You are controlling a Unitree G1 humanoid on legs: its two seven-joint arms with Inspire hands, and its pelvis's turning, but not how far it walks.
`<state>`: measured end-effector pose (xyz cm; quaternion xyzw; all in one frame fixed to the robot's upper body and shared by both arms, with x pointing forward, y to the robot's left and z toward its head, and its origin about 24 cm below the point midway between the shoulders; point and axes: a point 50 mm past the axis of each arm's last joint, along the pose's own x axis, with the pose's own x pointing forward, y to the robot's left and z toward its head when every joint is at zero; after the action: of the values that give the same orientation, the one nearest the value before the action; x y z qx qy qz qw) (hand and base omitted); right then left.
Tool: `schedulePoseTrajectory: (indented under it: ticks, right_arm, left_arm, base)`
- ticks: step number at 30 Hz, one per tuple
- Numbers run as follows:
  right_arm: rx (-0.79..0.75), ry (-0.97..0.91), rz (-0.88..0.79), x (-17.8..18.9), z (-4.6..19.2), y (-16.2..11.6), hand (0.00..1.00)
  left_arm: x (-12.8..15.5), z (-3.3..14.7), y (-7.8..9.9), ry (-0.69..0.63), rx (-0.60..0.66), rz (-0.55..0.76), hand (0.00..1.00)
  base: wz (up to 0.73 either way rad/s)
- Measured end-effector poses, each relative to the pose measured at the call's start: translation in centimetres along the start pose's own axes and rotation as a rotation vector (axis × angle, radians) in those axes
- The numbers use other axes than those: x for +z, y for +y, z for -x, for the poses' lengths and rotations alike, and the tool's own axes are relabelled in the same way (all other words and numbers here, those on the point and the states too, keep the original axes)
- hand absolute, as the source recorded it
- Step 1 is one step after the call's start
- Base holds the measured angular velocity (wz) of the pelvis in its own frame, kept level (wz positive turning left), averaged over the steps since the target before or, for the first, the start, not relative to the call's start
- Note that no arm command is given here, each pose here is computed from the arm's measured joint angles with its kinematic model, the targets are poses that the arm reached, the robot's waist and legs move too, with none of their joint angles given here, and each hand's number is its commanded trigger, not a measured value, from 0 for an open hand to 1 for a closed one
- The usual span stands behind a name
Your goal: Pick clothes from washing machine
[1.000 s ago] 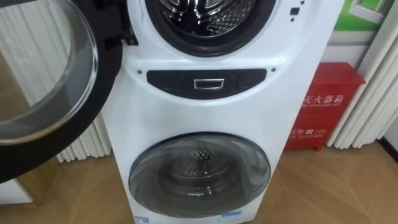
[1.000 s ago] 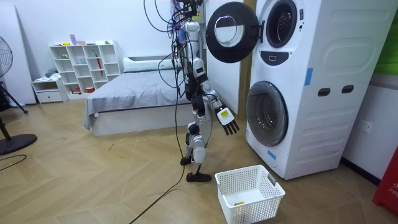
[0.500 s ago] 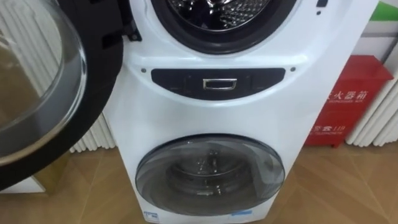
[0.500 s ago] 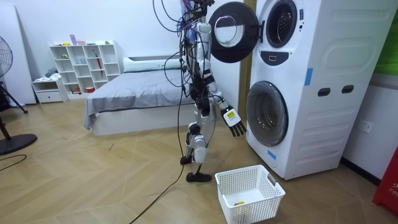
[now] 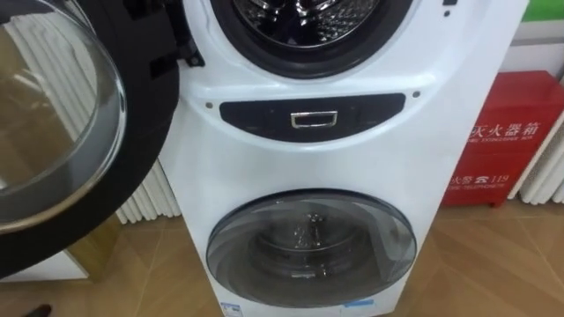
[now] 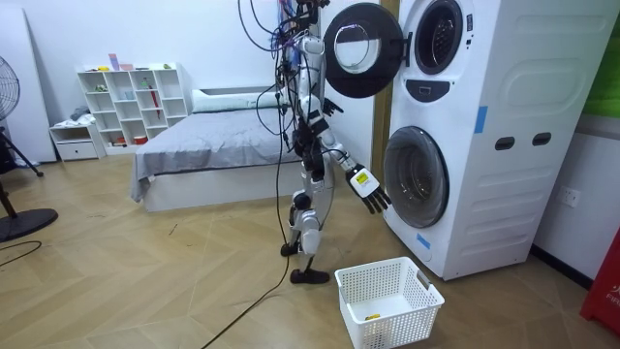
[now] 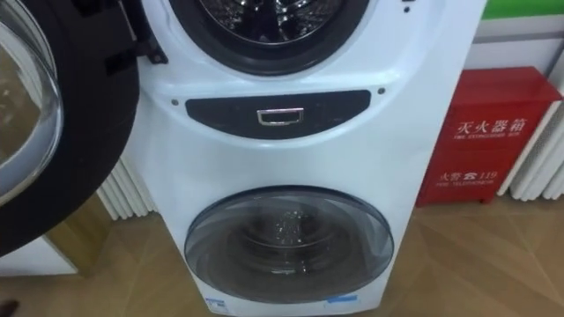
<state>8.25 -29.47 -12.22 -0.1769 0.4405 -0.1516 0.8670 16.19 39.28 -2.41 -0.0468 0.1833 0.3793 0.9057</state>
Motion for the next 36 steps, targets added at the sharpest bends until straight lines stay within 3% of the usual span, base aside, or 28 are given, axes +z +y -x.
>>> schedulePoseTrajectory:
  ticks: [7, 16, 20, 26, 31, 36]
  right_arm:
    - [-0.028, -0.037, 0.076, 0.2, 0.4, -1.6, 0.0]
    - [-0.039, -0.015, 0.08, -0.6, 1.0, -2.1, 0.0]
    - [-0.044, -0.006, 0.128, -0.8, 1.1, -2.5, 0.0]
    - [0.007, 0.016, 0.134, -1.2, 1.2, -0.8, 0.0]
    - [0.078, 0.026, 0.128, -1.3, 1.2, 1.1, 0.0]
    - [0.132, 0.026, 0.118, -1.1, 1.1, 2.1, 0.0]
  left_arm:
    - [5.6, -1.0, 0.8, -0.146, -0.013, -0.062, 0.0]
    - [8.8, -0.9, 0.2, -0.187, -0.032, -0.191, 0.0]
    - [11.3, -0.2, -1.7, -0.265, -0.053, -0.365, 0.0]
    - [14.3, 2.0, -5.3, -0.439, -0.108, -0.467, 0.0]
    - [14.8, 3.6, -7.0, -0.526, -0.141, -0.467, 0.0]
    - [13.3, 6.1, -8.9, -0.564, -0.23, -0.43, 0.0]
  base:
    - [0.03]
    - [0.01]
    - [0.17]
    - [0.37]
    - [0.41]
    - [0.42]
